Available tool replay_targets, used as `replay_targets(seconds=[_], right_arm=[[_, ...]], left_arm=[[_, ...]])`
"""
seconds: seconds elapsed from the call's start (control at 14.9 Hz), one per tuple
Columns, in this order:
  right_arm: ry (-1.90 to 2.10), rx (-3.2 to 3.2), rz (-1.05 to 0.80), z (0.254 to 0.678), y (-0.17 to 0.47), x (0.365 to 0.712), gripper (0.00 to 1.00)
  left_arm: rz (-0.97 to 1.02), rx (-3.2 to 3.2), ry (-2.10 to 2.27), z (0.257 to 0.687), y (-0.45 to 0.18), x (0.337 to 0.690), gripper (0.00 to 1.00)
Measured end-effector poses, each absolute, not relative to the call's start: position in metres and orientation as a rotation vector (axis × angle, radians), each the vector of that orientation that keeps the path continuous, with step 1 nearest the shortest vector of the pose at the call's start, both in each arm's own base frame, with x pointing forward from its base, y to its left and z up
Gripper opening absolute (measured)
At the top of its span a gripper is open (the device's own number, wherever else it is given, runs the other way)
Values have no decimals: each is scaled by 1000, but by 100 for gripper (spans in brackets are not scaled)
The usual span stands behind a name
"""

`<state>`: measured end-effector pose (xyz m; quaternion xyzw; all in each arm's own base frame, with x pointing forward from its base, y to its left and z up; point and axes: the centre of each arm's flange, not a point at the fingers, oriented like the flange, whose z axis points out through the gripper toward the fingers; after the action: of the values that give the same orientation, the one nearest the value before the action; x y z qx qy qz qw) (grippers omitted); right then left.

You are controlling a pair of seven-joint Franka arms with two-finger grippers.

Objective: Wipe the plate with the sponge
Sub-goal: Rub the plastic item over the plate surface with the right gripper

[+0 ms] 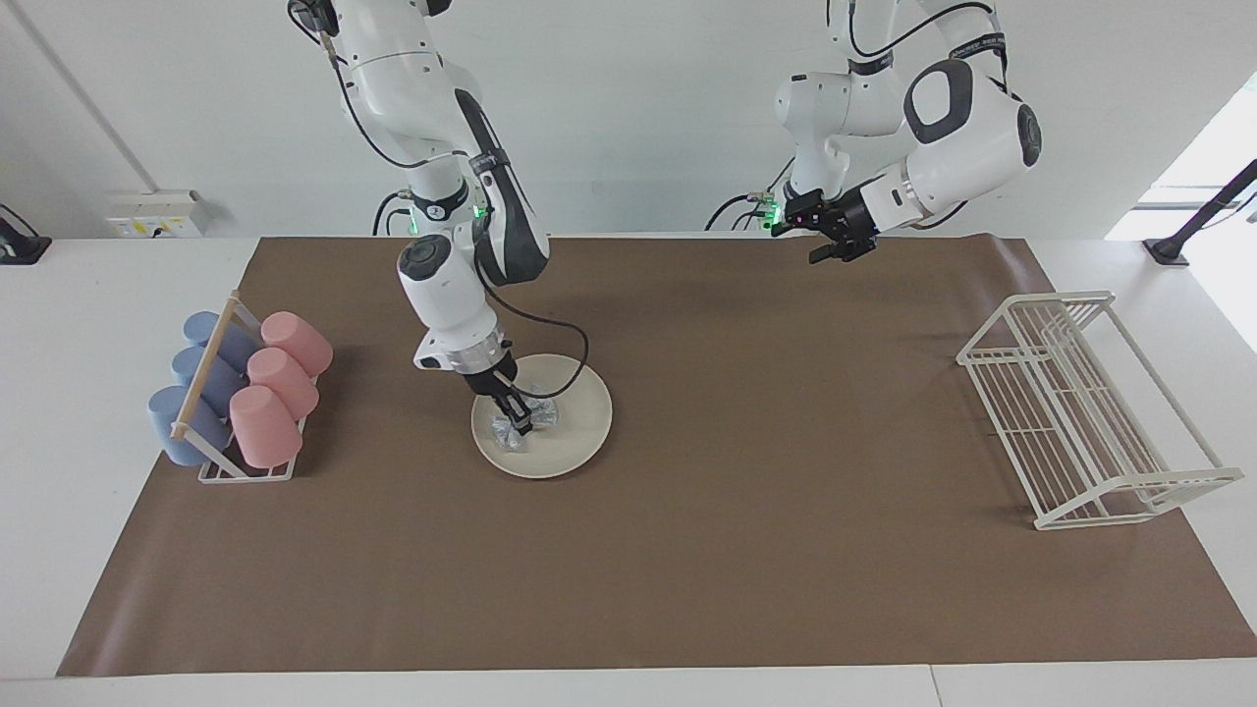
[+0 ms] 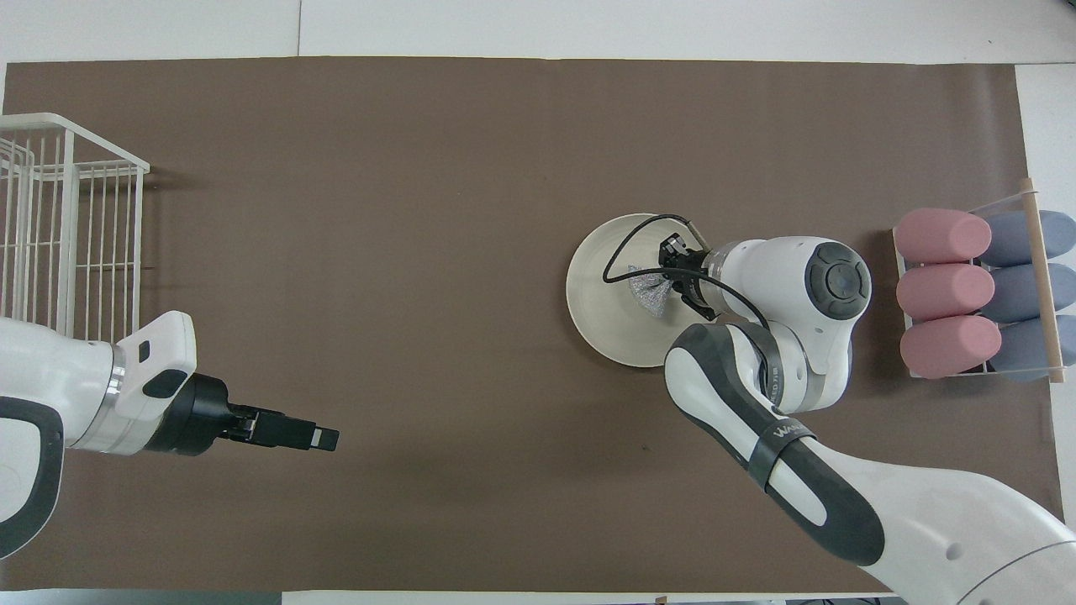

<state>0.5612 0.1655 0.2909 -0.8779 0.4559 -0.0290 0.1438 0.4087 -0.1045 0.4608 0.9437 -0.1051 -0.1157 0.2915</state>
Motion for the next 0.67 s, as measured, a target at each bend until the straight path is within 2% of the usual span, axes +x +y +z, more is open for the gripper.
replay_targets(seconds=[0.34,0.67], right_arm=[[1315,-2520,-98,290,174,558,11],[1435,-2433,-51,291,232,538,11]], left_arm=[[-321,2615,-328,458,-93,412,100],[-308,2638,-322,460,-87,414,100]])
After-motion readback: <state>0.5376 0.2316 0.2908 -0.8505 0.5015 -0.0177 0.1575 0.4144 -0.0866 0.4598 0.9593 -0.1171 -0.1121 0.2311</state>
